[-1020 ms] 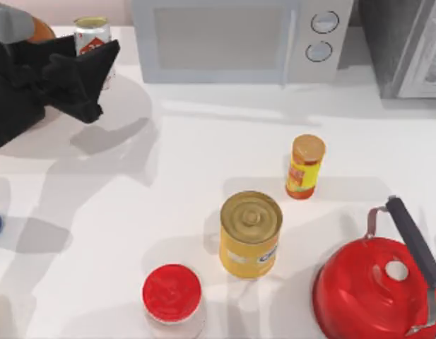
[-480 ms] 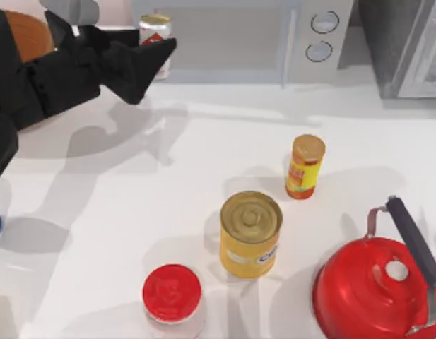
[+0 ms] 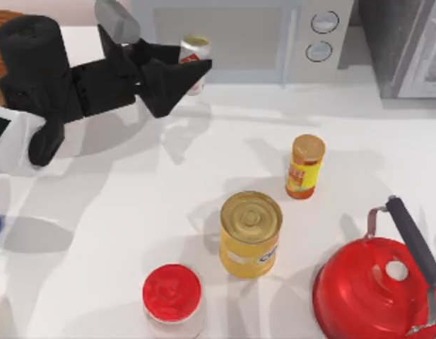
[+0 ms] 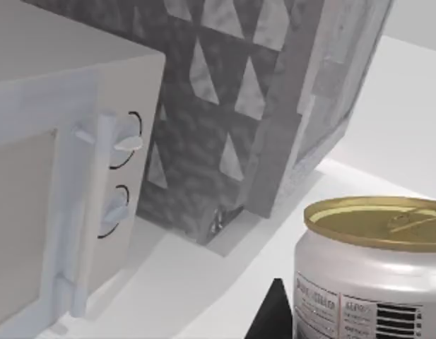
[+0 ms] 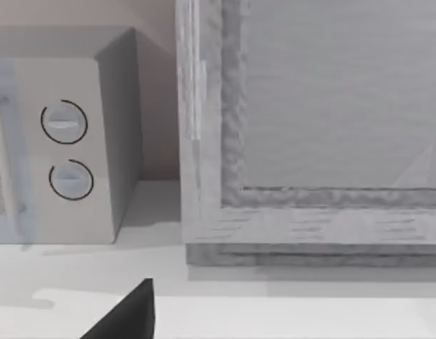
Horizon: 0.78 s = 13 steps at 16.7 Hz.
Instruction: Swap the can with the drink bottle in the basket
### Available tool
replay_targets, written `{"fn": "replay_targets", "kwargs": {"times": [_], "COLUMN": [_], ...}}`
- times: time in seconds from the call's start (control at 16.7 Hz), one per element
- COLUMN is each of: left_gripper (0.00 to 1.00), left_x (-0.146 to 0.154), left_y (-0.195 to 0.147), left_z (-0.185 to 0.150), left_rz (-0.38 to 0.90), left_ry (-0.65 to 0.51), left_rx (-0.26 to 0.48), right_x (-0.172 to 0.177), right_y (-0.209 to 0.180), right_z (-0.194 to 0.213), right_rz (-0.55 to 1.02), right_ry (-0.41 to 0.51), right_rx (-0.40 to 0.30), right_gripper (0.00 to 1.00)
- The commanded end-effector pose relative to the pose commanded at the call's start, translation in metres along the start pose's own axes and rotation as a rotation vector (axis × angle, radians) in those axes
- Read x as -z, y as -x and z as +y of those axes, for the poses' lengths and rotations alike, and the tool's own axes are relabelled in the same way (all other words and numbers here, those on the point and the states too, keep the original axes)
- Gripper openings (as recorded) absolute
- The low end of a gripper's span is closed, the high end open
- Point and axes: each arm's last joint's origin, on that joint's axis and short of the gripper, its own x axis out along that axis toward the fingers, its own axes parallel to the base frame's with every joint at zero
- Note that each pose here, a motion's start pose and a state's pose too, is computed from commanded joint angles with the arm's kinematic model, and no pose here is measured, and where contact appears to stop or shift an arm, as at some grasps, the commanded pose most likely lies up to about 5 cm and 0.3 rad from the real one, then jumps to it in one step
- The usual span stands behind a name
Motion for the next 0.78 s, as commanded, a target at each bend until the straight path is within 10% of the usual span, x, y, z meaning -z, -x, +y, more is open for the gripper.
{"fn": "replay_targets", "kwargs": {"times": [0.78], "left_gripper": [0.0], "left_x": [0.096], "left_y": [-0.055], "left_z": [0.044], "left_rz": [0.026], "left_ry": [-0.123], "left_rx": [0.309], "right_x": [0.0], "right_y": [0.0], "right_z": [0.0], "right_rz": [0.0], "right_ry": [0.0], "right_rx": [0.0], "right_gripper": [1.0]}}
